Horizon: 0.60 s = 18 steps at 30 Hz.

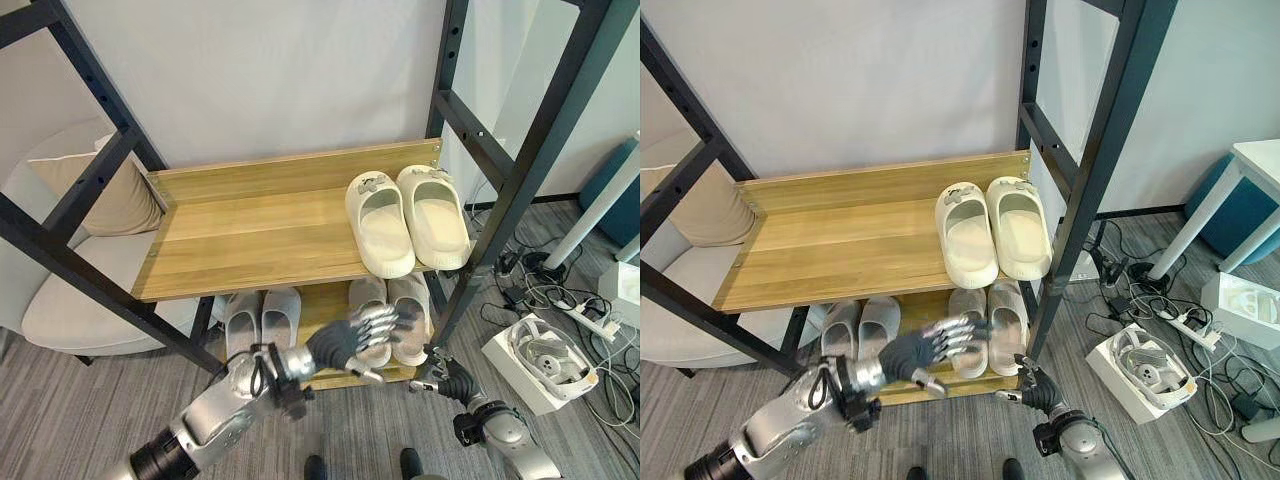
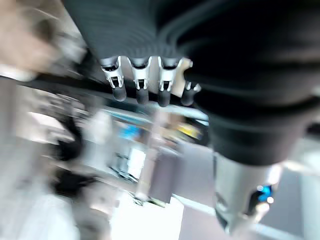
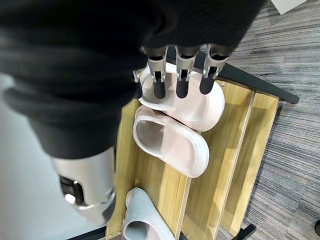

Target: Arrange the slippers neatly on the shoe rack.

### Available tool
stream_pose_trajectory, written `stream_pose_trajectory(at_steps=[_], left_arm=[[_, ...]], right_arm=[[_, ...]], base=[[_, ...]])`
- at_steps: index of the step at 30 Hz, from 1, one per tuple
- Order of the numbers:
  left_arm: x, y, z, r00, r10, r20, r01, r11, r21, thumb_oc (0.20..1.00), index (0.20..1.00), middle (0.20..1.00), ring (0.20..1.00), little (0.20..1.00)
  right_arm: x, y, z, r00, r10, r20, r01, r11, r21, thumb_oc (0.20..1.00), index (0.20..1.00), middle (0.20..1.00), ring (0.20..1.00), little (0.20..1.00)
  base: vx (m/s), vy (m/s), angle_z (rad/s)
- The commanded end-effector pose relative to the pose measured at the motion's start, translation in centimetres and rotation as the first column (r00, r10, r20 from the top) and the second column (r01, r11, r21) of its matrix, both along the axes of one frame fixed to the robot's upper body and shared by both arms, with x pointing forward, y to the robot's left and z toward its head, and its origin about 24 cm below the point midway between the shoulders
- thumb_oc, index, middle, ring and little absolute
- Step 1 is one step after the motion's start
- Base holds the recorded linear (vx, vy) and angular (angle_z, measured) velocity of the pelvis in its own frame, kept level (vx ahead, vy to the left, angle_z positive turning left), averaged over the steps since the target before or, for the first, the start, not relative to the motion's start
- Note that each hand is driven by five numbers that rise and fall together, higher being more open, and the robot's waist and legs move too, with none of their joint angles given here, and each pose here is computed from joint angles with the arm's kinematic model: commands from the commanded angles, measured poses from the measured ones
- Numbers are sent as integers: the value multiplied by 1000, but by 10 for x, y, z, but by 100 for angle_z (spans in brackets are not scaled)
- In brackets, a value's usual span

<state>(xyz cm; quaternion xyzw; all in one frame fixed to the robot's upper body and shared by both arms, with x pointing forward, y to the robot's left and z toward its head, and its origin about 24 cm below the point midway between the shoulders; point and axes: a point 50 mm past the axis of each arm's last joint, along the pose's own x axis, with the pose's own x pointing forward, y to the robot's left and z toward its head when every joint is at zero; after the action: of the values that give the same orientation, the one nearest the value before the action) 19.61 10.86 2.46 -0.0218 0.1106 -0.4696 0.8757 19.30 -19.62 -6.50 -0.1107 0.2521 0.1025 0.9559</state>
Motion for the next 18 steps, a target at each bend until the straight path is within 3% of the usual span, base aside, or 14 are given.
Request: stream_pose_trajectory(at_steps=[1,2,6,9,12,13,14,18], left_arm=[[7,20,-5,986,122,116,-133,986,96,1000,1000,1000,1000,1000],[7,20,-5,986,122,116,-134,986,96,1000,1000,1000,1000,1000],[-2,50,-48,900,437,-13,-428,888,170,1000,1000,1000,1000,1000],[-10,66,-80,762,636,-126,-600,765,233,1000,1000,1000,1000,1000],[-21,80,-111,580,784,-223,-712,620,329,1000,1000,1000,1000,1000],[-30,89,-128,463,843,-273,-747,537,392,1000,1000,1000,1000,1000],[-32,93,-132,426,863,-270,-758,504,415,1000,1000,1000,1000,1000],[-36,98,-136,395,882,-259,-761,472,445,1000,1000,1000,1000,1000]], right_arm=[[15,12,12,995,2,103,-7,999,51,1000,1000,1000,1000,1000],[15,12,12,995,2,103,-8,999,50,1000,1000,1000,1000,1000],[11,9,12,993,-45,110,39,998,57,1000,1000,1000,1000,1000],[9,6,9,991,-88,102,83,995,48,1000,1000,1000,1000,1000],[7,1,0,987,-145,71,144,989,9,1000,1000,1000,1000,1000],[6,-2,-5,984,-168,55,169,986,-13,1000,1000,1000,1000,1000],[6,-5,-6,982,-182,49,183,983,-20,1000,1000,1000,1000,1000],[3,-9,-12,978,-206,21,207,978,-40,1000,1000,1000,1000,1000]], base=[[0,0,0],[0,0,0],[-10,-15,4],[-6,-15,8],[-1,-25,17],[0,-23,5],[2,-18,4],[0,-1,1]])
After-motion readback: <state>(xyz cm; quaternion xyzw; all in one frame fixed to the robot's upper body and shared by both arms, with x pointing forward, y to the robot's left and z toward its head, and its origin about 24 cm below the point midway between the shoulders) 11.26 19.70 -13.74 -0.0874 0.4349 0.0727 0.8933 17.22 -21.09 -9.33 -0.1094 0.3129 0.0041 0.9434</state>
